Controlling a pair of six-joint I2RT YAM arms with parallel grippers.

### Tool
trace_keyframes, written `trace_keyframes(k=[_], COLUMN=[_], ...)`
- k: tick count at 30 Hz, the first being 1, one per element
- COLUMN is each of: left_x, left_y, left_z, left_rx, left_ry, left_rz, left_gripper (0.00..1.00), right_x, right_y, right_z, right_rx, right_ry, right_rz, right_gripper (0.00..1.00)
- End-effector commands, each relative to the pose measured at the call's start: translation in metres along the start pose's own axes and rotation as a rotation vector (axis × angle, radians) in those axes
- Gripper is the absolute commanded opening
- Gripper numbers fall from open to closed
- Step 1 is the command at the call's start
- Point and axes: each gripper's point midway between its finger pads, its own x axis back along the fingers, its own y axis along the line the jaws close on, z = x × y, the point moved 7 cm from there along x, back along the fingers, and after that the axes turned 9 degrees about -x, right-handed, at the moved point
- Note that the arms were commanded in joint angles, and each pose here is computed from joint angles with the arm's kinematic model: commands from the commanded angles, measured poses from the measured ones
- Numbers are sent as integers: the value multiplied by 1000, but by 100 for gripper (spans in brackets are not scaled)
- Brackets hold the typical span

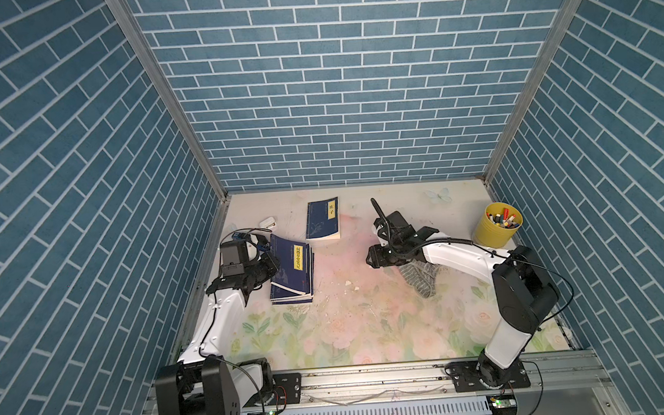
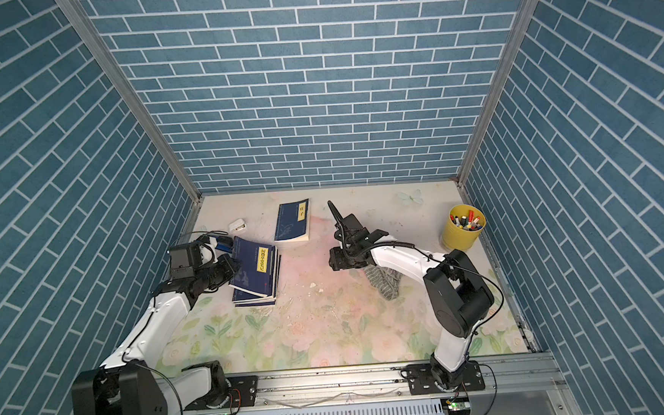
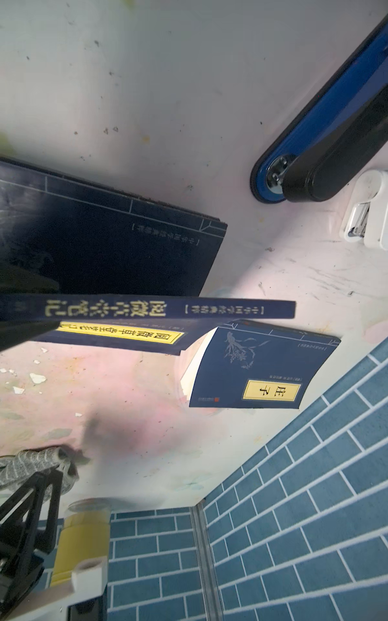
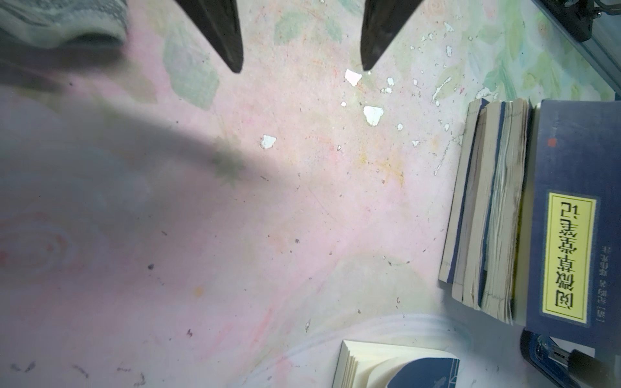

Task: Wipe the cover of the book
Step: Place the book on the book.

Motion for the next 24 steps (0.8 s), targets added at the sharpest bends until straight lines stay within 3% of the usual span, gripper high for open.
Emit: trace_keyframes(k=[1, 24], left_x=[0, -28], left_y=[7, 15], left_z=[-7, 0], left_rx=[-2, -59], left_ry=[-44, 152], left_rz=[-61, -158], left_gripper=[0, 1], right_x=[1, -13], right_y=[5, 3], right_z=[-5, -3], right_rx=[29, 21], right_ry=[3, 35], right_rz=[-23, -34], right_gripper=[56, 57])
